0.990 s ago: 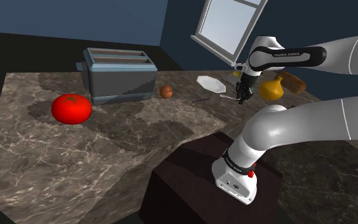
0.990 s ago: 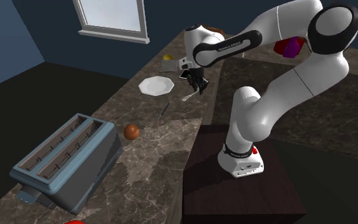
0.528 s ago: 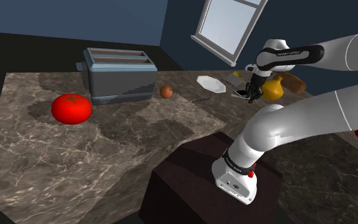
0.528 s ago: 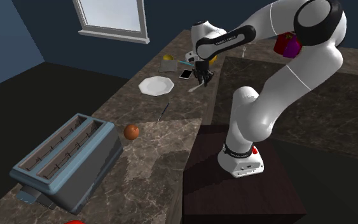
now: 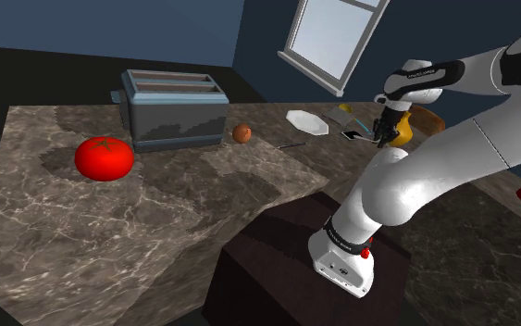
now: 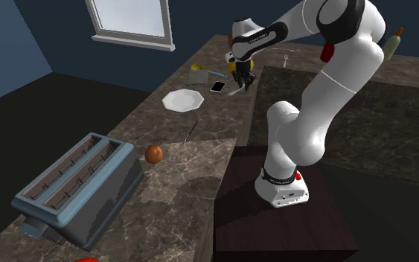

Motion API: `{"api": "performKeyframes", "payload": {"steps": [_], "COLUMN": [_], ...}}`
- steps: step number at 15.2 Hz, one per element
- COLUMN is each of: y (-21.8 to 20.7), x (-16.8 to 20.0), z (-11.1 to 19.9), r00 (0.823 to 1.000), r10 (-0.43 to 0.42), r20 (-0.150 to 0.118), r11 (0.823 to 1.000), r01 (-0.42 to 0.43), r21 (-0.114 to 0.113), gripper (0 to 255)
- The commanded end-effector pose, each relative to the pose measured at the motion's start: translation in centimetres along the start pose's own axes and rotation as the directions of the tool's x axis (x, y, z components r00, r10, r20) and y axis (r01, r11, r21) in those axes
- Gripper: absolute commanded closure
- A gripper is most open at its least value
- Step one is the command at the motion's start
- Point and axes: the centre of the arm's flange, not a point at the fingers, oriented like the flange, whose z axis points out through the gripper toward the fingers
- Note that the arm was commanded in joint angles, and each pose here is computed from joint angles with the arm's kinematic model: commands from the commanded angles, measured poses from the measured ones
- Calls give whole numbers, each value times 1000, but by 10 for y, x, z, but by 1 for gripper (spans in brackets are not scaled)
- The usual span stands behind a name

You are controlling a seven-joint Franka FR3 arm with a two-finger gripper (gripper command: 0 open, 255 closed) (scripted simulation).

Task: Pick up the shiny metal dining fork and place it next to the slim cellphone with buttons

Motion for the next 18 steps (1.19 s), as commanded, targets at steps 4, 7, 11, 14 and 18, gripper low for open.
{"api": "performKeyframes", "payload": {"steps": [4, 7, 11, 14, 18], "y": [18, 20, 22, 23, 25], "x": [-52, -50, -47, -46, -43], "z": [9, 24, 45, 61, 82], "r00": [1000, 1000, 1000, 1000, 1000], "r10": [-1, -1, -1, -1, -1], "r20": [2, 2, 2, 2, 2], "r11": [1000, 1000, 1000, 1000, 1000], "r01": [1, 1, 1, 1, 1], "r21": [0, 0, 0, 0, 0], "gripper": [255, 255, 255, 255, 255]}}
